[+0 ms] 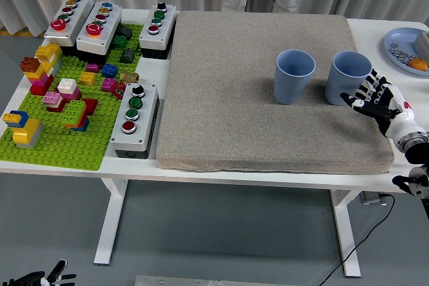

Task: Pick cup pour cup place

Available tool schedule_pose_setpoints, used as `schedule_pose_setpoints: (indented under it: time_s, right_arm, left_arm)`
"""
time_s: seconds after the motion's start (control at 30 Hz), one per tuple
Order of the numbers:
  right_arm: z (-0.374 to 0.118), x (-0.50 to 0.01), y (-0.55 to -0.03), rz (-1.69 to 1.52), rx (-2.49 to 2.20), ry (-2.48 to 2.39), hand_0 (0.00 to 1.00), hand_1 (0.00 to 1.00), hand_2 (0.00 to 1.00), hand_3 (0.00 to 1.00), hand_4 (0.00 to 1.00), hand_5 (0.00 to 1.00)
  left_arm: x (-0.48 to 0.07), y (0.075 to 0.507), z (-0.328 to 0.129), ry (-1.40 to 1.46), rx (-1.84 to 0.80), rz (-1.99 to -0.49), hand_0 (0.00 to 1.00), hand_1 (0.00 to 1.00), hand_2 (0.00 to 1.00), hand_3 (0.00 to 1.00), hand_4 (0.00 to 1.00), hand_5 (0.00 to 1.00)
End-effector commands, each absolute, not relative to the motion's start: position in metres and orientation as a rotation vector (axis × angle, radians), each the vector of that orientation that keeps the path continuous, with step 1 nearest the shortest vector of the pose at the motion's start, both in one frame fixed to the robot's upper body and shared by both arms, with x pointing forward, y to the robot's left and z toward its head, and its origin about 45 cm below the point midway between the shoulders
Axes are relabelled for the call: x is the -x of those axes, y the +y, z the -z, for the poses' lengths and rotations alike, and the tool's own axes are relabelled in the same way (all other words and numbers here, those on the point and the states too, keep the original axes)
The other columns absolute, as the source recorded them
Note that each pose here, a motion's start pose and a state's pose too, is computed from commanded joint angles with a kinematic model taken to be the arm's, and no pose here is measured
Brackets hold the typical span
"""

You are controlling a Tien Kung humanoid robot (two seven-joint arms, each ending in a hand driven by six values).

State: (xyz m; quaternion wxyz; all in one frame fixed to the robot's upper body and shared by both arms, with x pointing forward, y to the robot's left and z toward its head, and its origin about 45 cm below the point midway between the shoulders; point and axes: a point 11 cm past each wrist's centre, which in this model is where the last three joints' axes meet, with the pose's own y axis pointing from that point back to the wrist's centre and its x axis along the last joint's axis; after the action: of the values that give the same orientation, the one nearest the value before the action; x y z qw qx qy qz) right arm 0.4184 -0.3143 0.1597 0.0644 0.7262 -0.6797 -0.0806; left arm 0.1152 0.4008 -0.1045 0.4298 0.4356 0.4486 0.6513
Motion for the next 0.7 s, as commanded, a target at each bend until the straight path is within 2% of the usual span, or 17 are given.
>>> schedule_pose_setpoints:
  time_s: [0.7]
  right_arm:
    - [-0.1642, -0.4246, -0.3137, 0.229, -2.193, -2.059, 0.918, 0.89, 0.998, 0.998, 0.848, 0.251]
  left_arm:
    - [-0.121, 0.3988, 0.1036, 1.112, -1.075, -1.626, 0.711, 0.702, 0.743, 0.638, 0.506, 0.977]
